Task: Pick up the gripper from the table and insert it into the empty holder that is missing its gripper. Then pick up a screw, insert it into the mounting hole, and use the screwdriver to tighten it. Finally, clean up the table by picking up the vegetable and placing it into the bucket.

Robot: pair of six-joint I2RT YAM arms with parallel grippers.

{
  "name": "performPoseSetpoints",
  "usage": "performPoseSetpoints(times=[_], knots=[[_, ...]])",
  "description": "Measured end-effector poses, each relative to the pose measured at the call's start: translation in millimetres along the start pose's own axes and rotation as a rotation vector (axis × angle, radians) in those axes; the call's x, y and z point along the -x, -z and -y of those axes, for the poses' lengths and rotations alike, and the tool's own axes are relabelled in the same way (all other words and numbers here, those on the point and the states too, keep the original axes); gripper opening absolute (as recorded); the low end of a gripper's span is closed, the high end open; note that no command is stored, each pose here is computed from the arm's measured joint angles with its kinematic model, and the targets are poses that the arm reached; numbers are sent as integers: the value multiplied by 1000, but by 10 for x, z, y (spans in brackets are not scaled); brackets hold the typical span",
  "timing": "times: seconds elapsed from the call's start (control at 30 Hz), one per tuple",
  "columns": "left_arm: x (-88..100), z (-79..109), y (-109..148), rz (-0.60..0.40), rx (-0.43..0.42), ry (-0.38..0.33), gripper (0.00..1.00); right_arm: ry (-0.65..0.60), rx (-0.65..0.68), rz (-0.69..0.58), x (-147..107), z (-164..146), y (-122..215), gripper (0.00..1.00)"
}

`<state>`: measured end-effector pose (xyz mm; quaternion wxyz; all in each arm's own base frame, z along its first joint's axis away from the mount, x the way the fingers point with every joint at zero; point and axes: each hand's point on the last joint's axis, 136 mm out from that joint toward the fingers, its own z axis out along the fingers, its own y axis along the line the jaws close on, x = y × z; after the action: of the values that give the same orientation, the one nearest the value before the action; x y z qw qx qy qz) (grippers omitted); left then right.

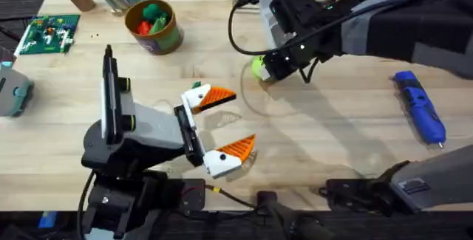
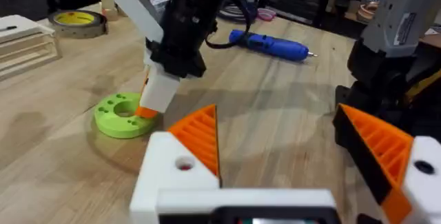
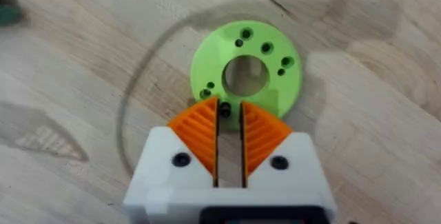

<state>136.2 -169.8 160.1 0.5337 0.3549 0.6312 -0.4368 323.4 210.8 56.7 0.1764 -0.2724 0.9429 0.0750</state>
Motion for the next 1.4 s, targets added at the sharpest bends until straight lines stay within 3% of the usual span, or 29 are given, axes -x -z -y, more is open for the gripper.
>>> performPoseSetpoints(times=[0.47, 1.4], knots=[[0, 0, 0, 0, 0, 0, 993, 0, 0, 4, 12, -1, 2, 10], [0, -1, 0, 0, 0, 0, 993, 115, -213, -98, -85, 339, 399, 6]])
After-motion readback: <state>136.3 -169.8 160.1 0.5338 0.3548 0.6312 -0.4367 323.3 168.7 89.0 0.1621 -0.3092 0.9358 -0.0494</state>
